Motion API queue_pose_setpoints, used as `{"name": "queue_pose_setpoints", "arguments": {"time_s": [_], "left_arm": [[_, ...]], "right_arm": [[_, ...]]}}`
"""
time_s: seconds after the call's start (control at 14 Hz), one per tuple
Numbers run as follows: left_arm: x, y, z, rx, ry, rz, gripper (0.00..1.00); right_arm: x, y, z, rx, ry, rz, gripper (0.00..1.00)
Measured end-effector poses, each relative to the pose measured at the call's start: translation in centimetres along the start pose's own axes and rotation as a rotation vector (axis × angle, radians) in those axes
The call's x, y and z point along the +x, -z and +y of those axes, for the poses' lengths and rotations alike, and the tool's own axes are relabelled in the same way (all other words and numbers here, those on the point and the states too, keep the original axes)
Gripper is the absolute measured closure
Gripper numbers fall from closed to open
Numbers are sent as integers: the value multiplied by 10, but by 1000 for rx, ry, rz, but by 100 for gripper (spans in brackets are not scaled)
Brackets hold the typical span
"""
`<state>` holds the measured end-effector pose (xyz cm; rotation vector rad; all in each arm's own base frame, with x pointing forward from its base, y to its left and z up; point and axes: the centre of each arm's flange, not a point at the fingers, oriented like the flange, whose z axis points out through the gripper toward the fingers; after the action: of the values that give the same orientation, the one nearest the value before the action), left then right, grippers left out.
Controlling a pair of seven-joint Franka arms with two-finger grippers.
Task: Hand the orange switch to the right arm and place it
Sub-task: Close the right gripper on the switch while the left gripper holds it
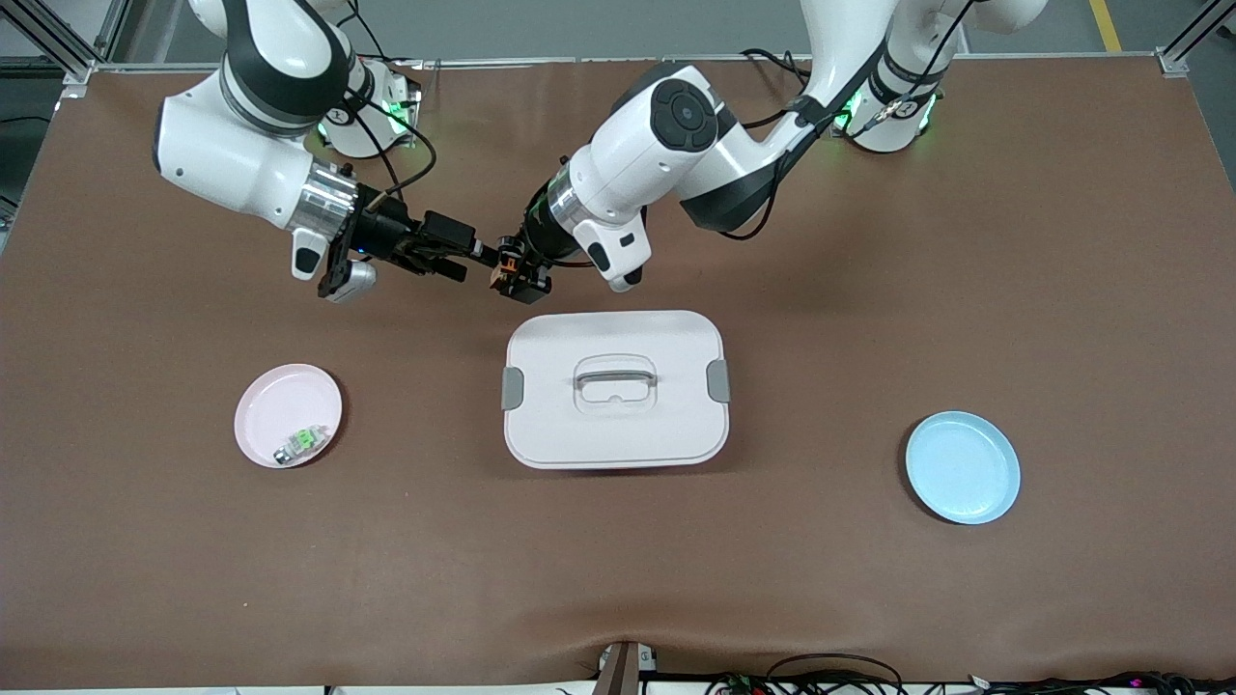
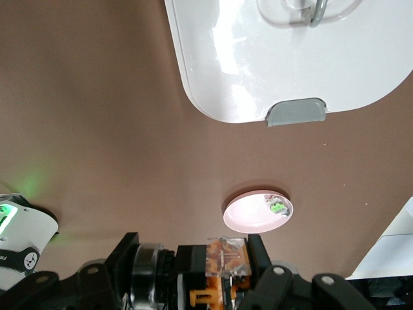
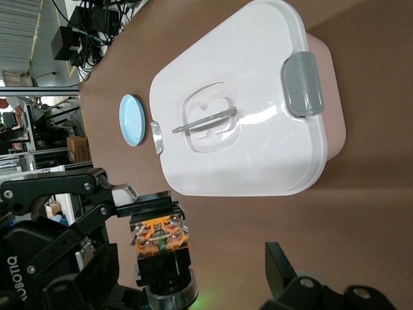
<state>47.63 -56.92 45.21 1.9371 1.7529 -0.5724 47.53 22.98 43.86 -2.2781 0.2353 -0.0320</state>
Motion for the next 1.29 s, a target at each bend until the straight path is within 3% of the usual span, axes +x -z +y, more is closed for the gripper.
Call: {"name": "queue_pose_setpoints", "arguments": {"time_s": [0.21,0.71,1.07,1.29], "left_arm": [[0,0,0,-2,-3,3,28],[0,0,0,-3,-6,5,28],[1,0,0,-3,-6,6,28],[1,-1,0,-5,-6,5,28]], "right_arm": [[-11,-13,-14,-9,10,31,0],[-16,-19,-19,-12,17,35,3],[-16,-19,-19,-10,13,39,57],[-16,-19,-19,-9,3,41,59]]}}
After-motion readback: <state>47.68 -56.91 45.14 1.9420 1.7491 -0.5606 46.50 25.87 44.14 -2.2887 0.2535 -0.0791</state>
